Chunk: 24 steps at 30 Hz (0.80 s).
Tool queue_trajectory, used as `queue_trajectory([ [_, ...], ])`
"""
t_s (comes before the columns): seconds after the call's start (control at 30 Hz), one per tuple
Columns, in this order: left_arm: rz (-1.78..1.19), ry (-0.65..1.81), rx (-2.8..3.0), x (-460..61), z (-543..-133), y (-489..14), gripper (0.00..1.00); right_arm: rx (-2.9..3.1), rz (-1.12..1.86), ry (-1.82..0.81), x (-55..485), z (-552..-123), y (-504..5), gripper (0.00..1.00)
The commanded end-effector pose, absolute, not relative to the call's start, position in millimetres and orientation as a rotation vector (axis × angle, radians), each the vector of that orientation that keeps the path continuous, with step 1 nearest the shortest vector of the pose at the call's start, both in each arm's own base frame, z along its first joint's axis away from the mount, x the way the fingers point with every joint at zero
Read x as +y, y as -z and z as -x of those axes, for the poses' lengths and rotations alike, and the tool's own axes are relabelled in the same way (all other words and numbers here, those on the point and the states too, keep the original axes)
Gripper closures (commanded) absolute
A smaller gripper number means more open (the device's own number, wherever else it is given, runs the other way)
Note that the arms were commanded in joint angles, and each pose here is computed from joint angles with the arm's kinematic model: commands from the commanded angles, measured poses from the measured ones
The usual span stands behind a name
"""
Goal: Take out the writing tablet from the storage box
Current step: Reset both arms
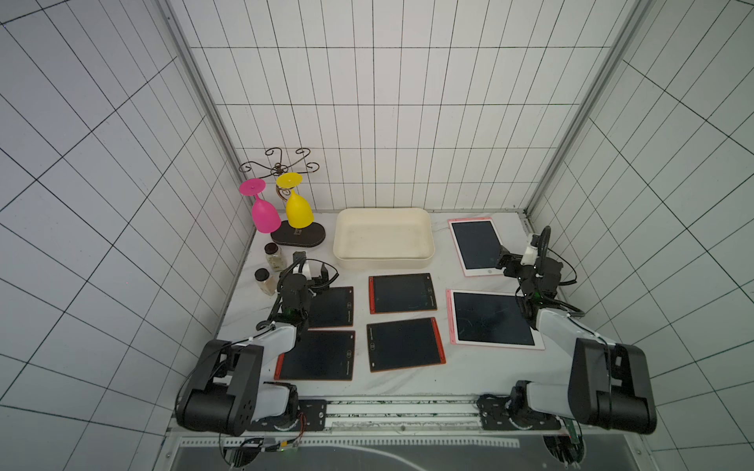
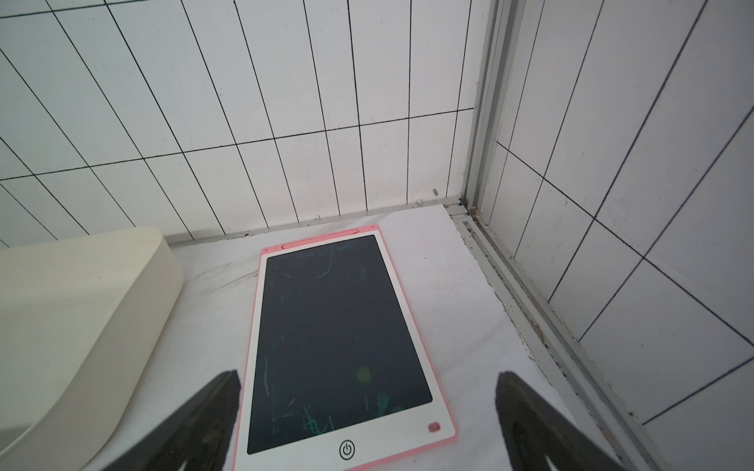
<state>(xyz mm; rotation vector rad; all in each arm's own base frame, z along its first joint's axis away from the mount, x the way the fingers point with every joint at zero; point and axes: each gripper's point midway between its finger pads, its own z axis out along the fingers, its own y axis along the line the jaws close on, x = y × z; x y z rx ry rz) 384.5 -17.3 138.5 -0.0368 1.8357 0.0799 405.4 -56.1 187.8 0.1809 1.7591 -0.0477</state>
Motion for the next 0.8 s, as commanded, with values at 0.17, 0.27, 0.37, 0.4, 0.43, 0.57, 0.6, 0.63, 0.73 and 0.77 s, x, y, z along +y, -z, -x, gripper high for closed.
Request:
queue_trajectory([
  [0.17,0.062,-0.141,1.736,-8.7,-395.4,-148.2,0.03,1.748,-0.192,0.076,-60.2,-391.2,-165.9,0.02],
  [0.27,0.059,-0.142,1.733,-9.3,-397.1,-138.4,0.03,1.706,-0.218,0.047,-58.8,-384.0,-161.7,0.02],
  [0.37,0.061,-0.149,1.735,-8.3,-398.3,-132.1,0.03,1.660,-0.164,0.011,-48.4,-376.4,-158.4,0.02],
  [0.4,0.064,-0.148,1.737,-8.3,-398.4,-131.0,0.03,1.661,-0.135,-0.002,-43.6,-374.7,-155.1,0.02],
  [0.43,0.068,-0.152,1.742,-7.4,-398.4,-129.5,0.03,1.656,-0.117,-0.010,-40.5,-373.4,-154.1,0.02],
  [0.57,0.071,-0.146,1.741,-5.8,-400.1,-127.2,0.03,1.629,-0.051,-0.032,-29.2,-368.0,-149.5,0.02],
  [0.6,0.077,-0.143,1.746,-5.0,-401.0,-126.8,0.03,1.619,-0.032,-0.031,-25.6,-366.1,-148.5,0.02],
  [0.63,0.079,-0.138,1.754,-4.4,-401.9,-125.3,0.03,1.610,-0.016,-0.030,-22.3,-364.4,-146.8,0.02],
  [0.73,0.080,-0.126,1.763,-3.5,-403.4,-124.7,0.03,1.580,0.055,-0.038,-8.1,-360.8,-143.0,0.02],
  [0.77,0.079,-0.124,1.762,-3.9,-403.8,-125.2,0.03,1.609,0.066,-0.036,-6.2,-362.1,-138.2,0.02],
])
